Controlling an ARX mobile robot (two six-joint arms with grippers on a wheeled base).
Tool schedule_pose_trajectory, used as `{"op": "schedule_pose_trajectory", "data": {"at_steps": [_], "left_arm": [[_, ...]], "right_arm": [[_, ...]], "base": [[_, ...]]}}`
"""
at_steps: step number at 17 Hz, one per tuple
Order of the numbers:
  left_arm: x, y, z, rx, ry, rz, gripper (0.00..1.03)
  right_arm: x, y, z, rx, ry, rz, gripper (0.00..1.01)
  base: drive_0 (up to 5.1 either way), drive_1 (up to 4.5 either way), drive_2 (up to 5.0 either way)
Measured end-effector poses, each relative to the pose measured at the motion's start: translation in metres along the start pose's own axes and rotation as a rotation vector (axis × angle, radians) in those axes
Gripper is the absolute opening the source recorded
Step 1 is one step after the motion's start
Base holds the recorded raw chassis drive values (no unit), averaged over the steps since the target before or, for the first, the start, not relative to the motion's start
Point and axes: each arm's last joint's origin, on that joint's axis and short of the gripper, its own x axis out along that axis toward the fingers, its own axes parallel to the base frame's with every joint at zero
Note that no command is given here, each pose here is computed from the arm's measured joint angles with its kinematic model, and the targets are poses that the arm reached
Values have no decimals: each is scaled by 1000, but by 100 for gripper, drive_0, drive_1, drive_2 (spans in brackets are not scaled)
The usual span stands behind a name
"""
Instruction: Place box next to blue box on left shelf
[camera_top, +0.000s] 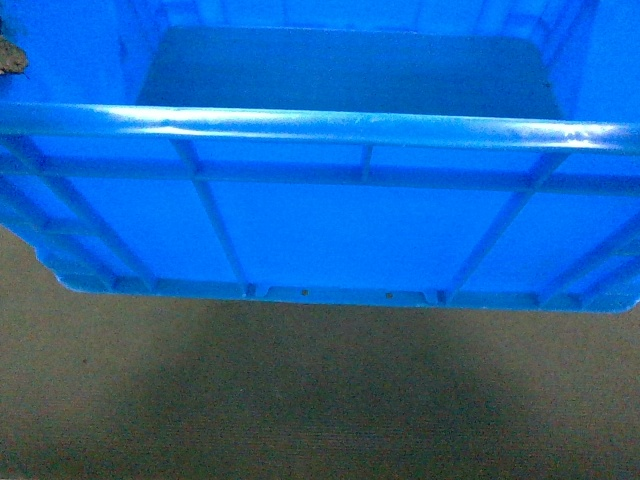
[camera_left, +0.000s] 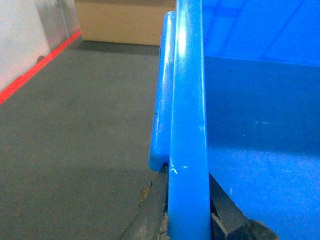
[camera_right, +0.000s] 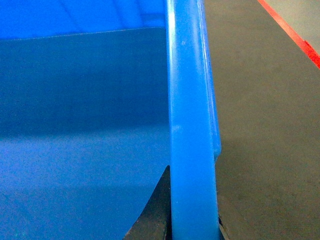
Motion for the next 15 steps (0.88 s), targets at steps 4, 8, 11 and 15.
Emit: {"op": "schedule_pose_trajectory", "data": {"at_steps": [4, 8, 11, 15], "left_arm": [[-13, 3, 0, 2, -29, -4, 10], [-14, 3, -2, 4, -18, -10, 9], [-14, 3, -2, 4, -18, -10, 9], [-14, 3, -2, 4, -18, -10, 9]], "right_arm": [[-9, 2, 1, -26, -62, 8, 8], [-10, 1, -1, -40, -59, 4, 8], [-10, 1, -1, -40, -61, 4, 8], [-10, 1, -1, -41, -61, 4, 8]], "base": [[0, 0, 0], [0, 0, 0], [0, 0, 0], [-183, -183, -183]]}}
